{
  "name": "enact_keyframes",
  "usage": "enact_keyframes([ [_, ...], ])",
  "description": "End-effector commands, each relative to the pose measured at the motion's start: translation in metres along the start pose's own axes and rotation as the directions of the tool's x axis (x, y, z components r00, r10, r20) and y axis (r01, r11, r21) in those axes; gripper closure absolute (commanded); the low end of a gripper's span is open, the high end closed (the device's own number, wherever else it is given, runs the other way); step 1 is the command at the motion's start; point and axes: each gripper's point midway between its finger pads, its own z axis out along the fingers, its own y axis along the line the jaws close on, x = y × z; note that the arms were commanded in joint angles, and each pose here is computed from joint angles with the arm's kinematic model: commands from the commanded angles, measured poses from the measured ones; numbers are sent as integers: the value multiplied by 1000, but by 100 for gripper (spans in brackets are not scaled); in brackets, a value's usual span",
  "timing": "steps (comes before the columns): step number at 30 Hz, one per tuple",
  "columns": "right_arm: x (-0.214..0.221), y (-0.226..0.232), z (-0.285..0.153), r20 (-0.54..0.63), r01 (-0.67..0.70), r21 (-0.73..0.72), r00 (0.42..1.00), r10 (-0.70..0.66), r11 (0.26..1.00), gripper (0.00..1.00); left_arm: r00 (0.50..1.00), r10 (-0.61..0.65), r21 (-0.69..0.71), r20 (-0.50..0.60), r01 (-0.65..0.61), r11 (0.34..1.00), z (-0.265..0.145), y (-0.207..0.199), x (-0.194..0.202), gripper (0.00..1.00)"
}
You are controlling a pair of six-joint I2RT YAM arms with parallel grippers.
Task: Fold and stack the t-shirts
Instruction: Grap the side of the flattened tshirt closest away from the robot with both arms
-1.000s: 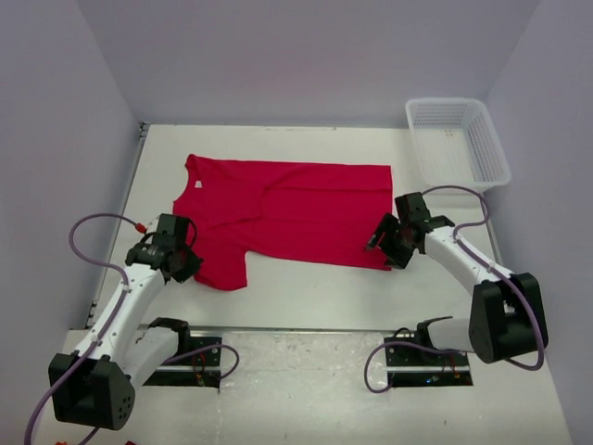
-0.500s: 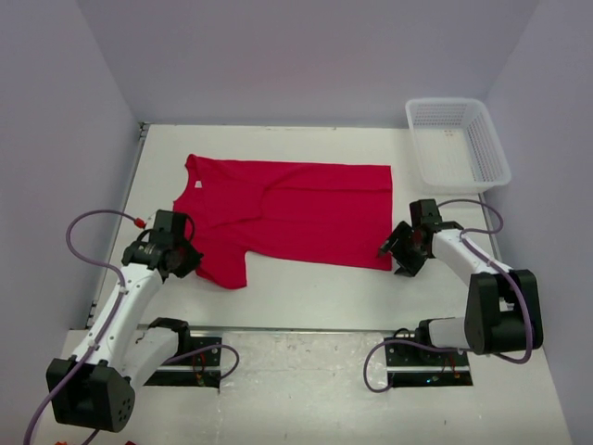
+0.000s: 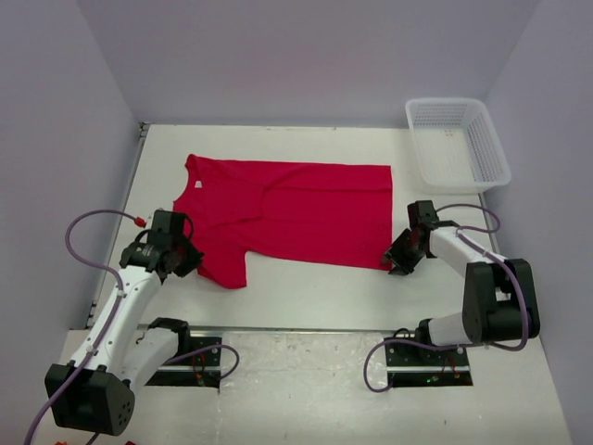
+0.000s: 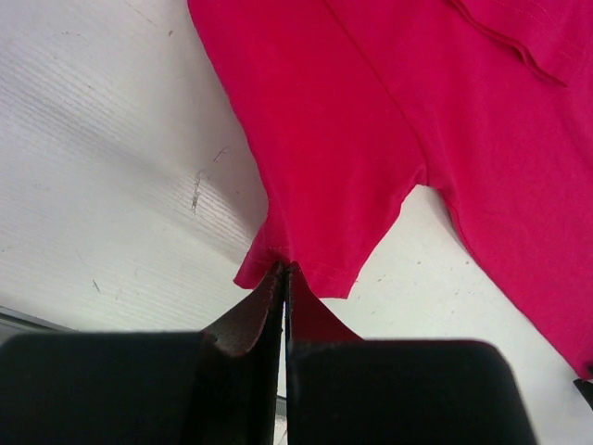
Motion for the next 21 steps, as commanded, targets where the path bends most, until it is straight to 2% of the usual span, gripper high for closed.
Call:
enact_keyframes([
  [1, -6, 0, 3, 23, -39, 14, 999, 39, 999, 63, 1000, 18, 46, 19, -19, 999, -11, -10, -8, 100],
  [6, -10, 3, 3, 28, -40, 12, 999, 40, 999, 67, 1000, 17, 41, 18, -18, 999, -12, -8, -7, 100],
  [8, -10, 3, 3, 29, -43, 11, 999, 43, 999, 72, 1000, 14, 36, 24, -15, 999, -13, -6, -7, 100],
  [11, -7, 3, 4, 23, -40, 4, 999, 40, 999, 86, 999, 9, 26, 30, -10, 1000, -15, -4, -8, 100],
  [13, -7, 3, 2, 25, -37, -5, 999, 37, 999, 100, 999, 1, 18, 34, -1, 1000, -18, -2, -9, 100],
  [21, -19, -5, -14, 110, 8, 38, 994, -12, 999, 100, 994, -28, -22, 107, 30, 999, -45, 3, -27, 100],
])
